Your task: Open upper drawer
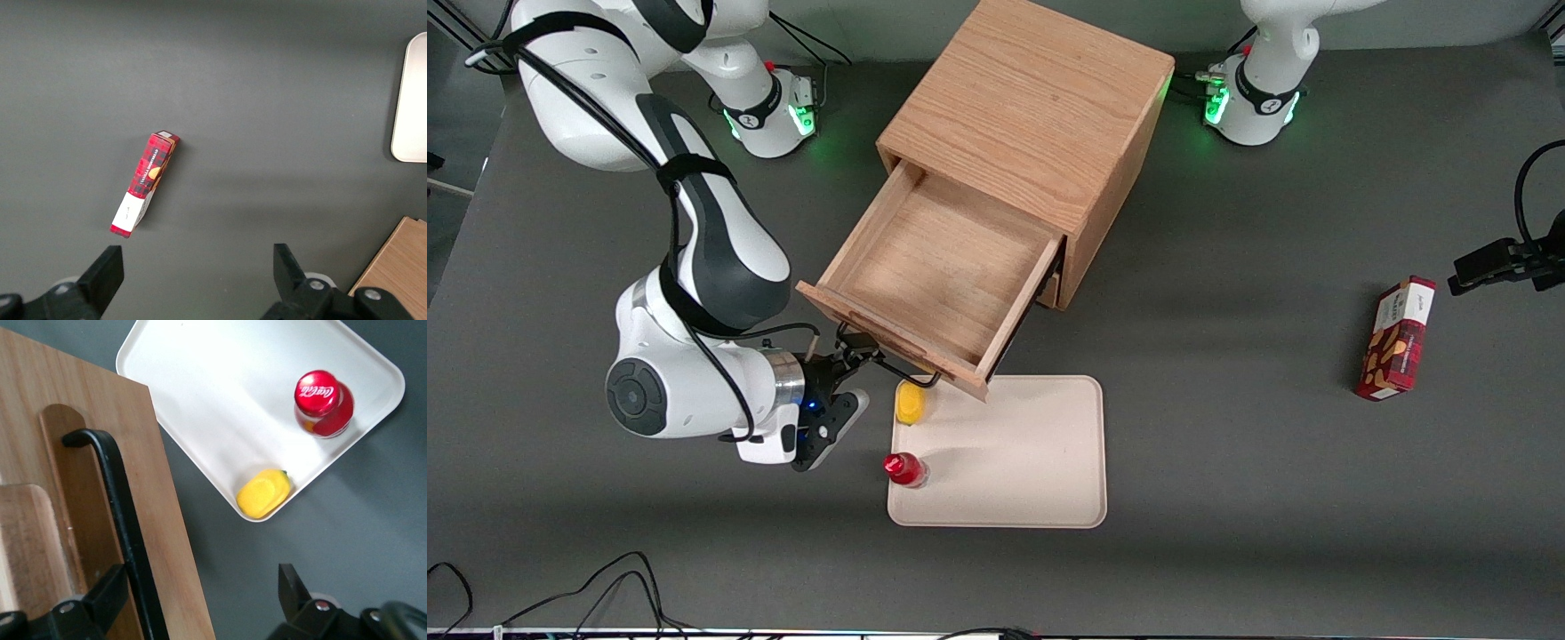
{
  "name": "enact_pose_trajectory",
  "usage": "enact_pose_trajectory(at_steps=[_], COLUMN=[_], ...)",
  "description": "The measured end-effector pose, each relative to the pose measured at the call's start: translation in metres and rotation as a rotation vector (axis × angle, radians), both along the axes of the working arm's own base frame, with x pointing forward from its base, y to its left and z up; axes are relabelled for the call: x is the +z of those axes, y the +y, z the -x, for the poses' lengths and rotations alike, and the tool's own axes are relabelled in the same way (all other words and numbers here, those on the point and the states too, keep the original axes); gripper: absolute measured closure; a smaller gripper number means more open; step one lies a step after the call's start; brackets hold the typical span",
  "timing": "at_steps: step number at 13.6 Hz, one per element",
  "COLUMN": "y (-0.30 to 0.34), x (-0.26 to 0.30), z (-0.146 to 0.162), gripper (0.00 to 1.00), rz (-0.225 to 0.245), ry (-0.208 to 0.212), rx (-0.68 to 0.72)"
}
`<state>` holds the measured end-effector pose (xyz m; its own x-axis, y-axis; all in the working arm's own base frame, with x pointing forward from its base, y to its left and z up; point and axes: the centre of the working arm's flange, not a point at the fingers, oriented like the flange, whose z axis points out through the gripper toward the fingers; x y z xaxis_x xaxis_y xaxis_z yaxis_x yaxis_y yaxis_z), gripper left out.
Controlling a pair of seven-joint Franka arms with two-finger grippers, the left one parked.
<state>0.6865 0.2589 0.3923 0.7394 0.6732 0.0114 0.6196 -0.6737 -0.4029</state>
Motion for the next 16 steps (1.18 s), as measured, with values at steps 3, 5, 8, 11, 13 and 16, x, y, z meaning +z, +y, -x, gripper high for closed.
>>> enact_pose_trajectory(at_steps=[3, 5, 8, 11, 13, 16], y=[-0.008, -0.03, -0.107, -0.176, -0.198, -0.209], x=[0.042, 0.103, 0.189, 0.265, 0.305, 0.317], z=[-0.003, 0.007, 0.034, 0.084, 0.131, 0.186], gripper=[0.0, 0.0, 0.0, 0.0, 0.0, 0.0], rz=[0.016, 0.084, 0.214, 0.286, 0.322, 0.381], ry=[-0.067, -0.131, -0.146, -0.106, -0.042, 0.045], rx=[0.003, 0.004, -0.081, -0.169, -0.228, -0.432])
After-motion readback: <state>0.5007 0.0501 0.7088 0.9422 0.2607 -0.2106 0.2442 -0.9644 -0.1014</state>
